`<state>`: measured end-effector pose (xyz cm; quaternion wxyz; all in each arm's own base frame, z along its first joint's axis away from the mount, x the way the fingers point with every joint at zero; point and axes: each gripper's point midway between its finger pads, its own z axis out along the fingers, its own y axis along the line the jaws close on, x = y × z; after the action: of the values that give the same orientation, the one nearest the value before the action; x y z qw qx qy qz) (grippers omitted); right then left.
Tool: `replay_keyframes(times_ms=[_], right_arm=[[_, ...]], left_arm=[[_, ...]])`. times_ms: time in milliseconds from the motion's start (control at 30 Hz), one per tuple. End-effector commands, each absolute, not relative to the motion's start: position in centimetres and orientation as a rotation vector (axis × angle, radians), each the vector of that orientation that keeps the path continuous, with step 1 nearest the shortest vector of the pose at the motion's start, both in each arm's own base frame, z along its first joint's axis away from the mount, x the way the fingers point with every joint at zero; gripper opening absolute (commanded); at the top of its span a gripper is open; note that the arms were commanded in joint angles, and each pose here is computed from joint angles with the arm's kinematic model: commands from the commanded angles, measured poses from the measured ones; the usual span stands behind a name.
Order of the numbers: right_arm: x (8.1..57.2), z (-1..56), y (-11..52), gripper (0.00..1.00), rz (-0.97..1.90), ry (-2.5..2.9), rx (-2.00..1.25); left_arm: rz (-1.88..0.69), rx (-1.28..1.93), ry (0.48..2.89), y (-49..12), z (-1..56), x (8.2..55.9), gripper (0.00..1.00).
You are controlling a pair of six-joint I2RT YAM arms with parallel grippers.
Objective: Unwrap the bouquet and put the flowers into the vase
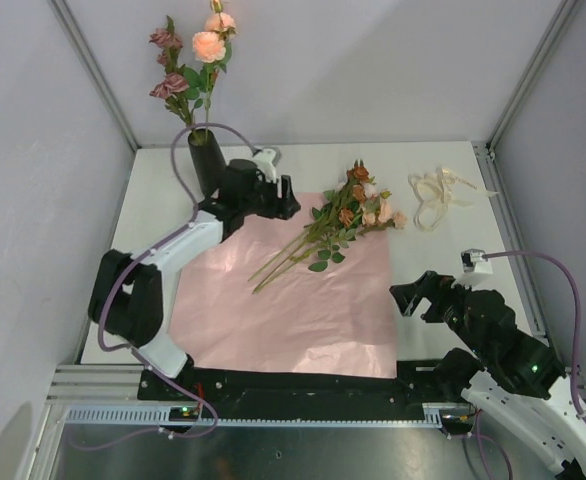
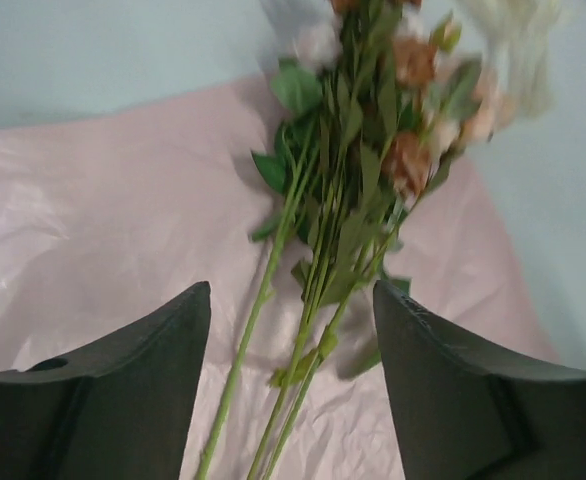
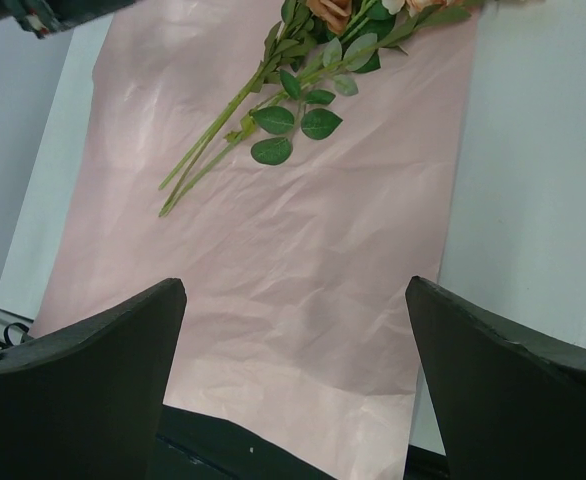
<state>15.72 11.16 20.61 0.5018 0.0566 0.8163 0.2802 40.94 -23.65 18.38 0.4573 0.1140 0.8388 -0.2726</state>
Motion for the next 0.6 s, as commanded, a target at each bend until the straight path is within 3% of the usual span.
replay_keyframes(times_ms=[0, 33, 167, 267, 567], right_arm=[[15.8, 22.4, 11.4, 0.99, 0.713, 1.918, 0.123], [15.8, 22.4, 11.4, 0.99, 0.713, 1.917, 0.124], [15.8, 22.4, 11.3, 0.99, 0.711, 1.912, 0.129], [15.8, 22.5, 11.2, 0.99, 0.707, 1.909, 0.134], [15.8, 22.4, 11.1, 0.99, 0.71, 1.907, 0.138]], left_arm=[[-0.546, 0.476, 2.199, -24.6, 15.5, 39.3, 0.6], [-0.533, 0.496, 2.217, -24.8, 15.0, 39.2, 0.55], [-0.449, 0.581, 2.267, -25.6, 13.2, 38.9, 0.58], [-0.431, 0.633, 2.295, -26.5, 12.1, 38.7, 0.51], [-0.437, 0.68, 2.374, -27.7, 9.2, 38.5, 0.43]])
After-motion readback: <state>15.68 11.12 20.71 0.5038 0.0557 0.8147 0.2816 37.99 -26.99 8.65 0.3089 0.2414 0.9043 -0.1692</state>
